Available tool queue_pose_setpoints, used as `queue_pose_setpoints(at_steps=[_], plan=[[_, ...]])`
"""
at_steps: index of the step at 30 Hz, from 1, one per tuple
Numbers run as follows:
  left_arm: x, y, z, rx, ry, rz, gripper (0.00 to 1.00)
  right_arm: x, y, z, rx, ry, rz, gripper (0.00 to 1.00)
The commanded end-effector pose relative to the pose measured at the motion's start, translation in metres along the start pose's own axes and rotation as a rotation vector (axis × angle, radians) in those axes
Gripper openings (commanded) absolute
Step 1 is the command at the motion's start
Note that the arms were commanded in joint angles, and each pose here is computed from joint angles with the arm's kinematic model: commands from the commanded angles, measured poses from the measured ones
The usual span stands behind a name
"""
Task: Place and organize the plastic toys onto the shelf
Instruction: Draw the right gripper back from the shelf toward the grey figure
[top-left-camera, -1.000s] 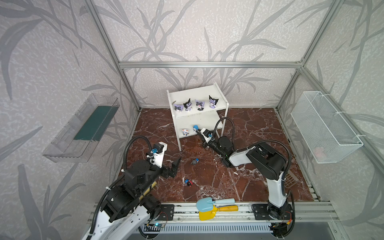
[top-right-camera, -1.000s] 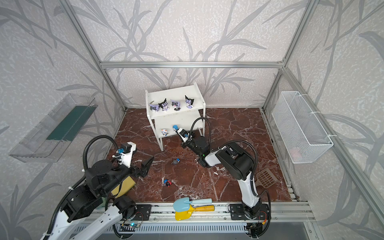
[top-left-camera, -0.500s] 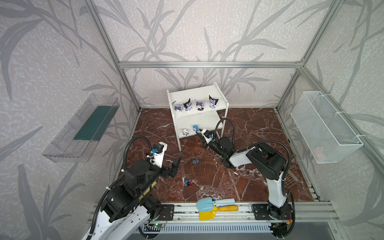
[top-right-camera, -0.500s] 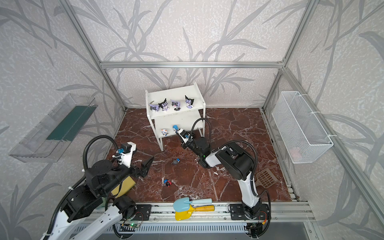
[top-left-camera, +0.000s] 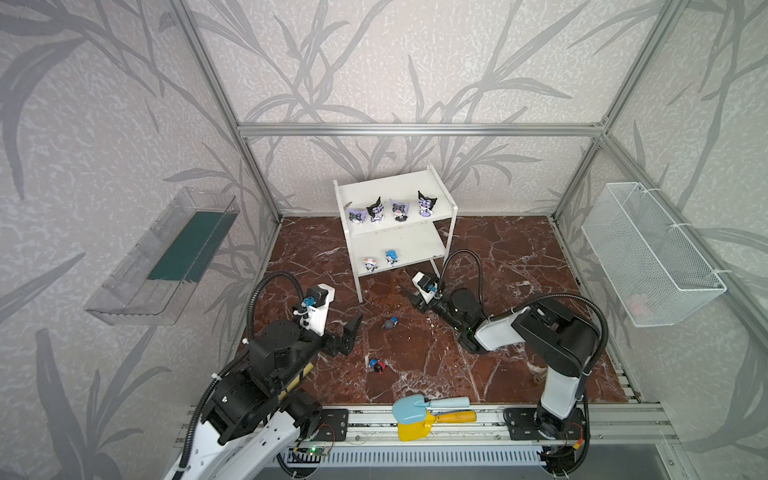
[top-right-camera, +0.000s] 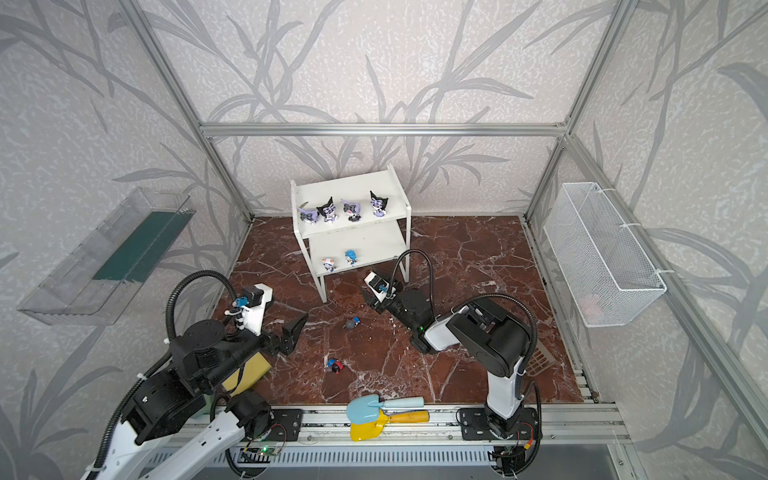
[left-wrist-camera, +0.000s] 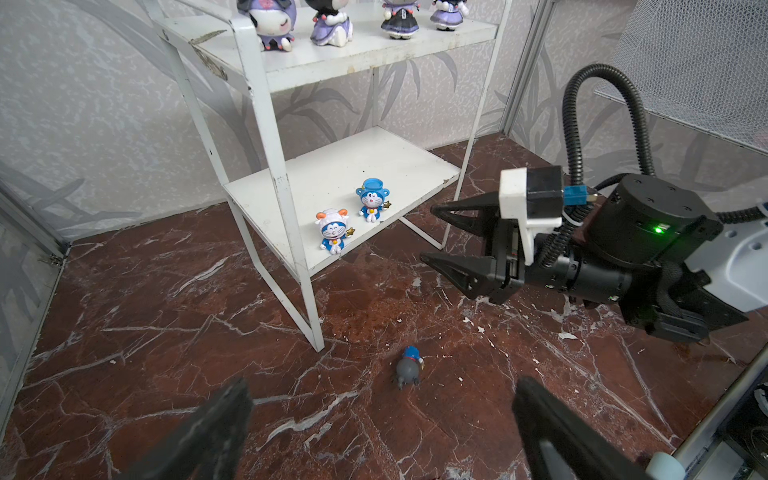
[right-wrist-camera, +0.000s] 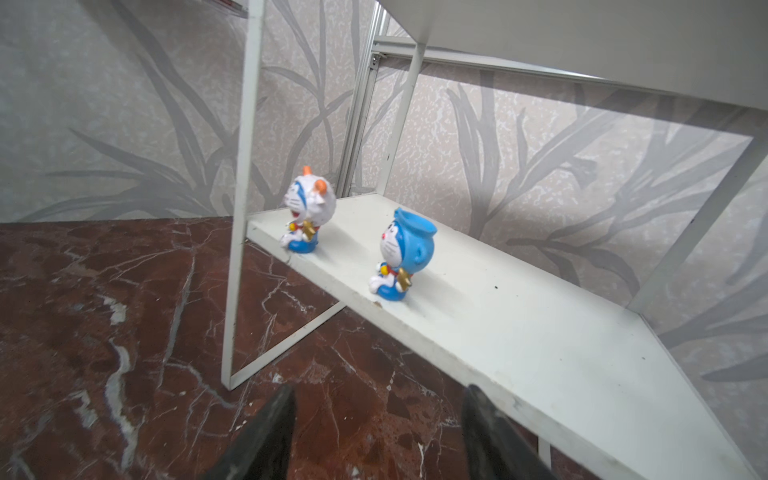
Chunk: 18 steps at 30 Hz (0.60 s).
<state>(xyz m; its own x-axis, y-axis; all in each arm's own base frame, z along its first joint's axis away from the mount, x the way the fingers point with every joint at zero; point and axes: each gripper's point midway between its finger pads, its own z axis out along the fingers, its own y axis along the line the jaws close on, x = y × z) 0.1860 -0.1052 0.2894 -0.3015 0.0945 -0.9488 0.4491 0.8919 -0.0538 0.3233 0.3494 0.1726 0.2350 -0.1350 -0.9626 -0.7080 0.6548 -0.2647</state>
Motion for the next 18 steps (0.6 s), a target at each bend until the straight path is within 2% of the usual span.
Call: queue_pose_setpoints(at_steps=[1,5,10,13,16,18], plan=[[0.002,-0.002,0.005,0.008,0.004,0.001,0.99,0.004,0.014,-0.017,-0.004,0.038,-0.016,0.99],[0.002,-0.002,0.005,0.009,0.003,0.0,0.99,0.026,0.048,-0.028,-0.077,0.146,-0.055,0.99],[0.002,-0.002,0.005,0.013,0.001,-0.001,0.99,0.048,0.103,-0.037,-0.224,0.239,-0.282,0.99],[0.0,-0.002,0.003,0.012,-0.006,-0.003,1.0,0.059,0.115,-0.044,-0.298,0.29,-0.357,1.0],[-0.001,0.0,0.001,0.005,-0.017,-0.003,1.0,0.066,0.119,-0.048,-0.369,0.381,-0.413,0.95],[-0.001,0.0,0.0,0.002,-0.021,-0.005,0.99,0.071,0.12,-0.053,-0.423,0.467,-0.448,0.88]])
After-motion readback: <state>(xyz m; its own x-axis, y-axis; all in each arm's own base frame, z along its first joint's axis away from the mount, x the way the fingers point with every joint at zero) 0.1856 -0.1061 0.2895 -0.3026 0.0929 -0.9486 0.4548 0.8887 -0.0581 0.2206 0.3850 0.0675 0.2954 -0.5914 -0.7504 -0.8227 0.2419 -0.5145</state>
